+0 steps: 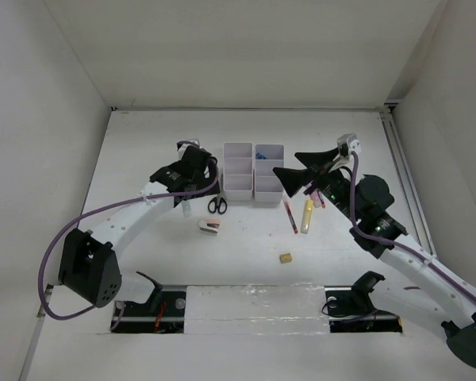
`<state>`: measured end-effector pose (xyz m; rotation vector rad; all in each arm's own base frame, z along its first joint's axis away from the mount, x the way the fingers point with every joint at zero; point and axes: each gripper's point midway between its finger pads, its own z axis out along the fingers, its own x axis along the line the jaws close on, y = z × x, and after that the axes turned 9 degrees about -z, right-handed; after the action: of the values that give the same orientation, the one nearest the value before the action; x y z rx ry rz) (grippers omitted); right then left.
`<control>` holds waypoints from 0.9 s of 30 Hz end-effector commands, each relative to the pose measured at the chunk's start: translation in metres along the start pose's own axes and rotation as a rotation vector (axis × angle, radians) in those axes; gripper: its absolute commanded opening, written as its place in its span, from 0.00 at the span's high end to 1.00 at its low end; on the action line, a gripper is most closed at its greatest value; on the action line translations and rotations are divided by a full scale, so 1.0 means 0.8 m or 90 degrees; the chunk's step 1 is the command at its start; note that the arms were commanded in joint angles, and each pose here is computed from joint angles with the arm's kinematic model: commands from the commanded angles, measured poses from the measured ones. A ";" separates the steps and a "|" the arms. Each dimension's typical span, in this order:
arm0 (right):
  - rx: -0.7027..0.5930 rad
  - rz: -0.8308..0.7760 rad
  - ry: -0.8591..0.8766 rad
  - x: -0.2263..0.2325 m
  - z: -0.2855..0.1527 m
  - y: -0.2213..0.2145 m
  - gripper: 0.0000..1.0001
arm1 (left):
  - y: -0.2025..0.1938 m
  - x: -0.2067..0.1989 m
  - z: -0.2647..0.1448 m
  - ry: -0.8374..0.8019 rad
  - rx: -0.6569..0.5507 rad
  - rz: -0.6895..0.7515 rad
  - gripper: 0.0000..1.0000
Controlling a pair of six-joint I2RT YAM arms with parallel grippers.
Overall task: Sort the stationery into containers
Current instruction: Pick up the scissors from the center of the board.
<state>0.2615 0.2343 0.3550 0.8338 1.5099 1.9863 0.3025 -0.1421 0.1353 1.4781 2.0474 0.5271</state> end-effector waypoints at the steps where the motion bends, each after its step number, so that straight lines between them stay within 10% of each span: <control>1: -0.031 0.009 0.039 0.019 -0.013 0.021 0.00 | -0.022 0.002 0.009 -0.012 0.048 0.062 0.14; 27: -0.030 0.001 0.083 0.038 -0.032 0.026 0.00 | -0.048 0.019 0.084 0.005 0.153 0.151 0.50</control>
<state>0.2287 0.2301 0.3661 0.7515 1.5330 2.0706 0.3056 -0.1278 0.0476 1.8750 2.0757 0.4258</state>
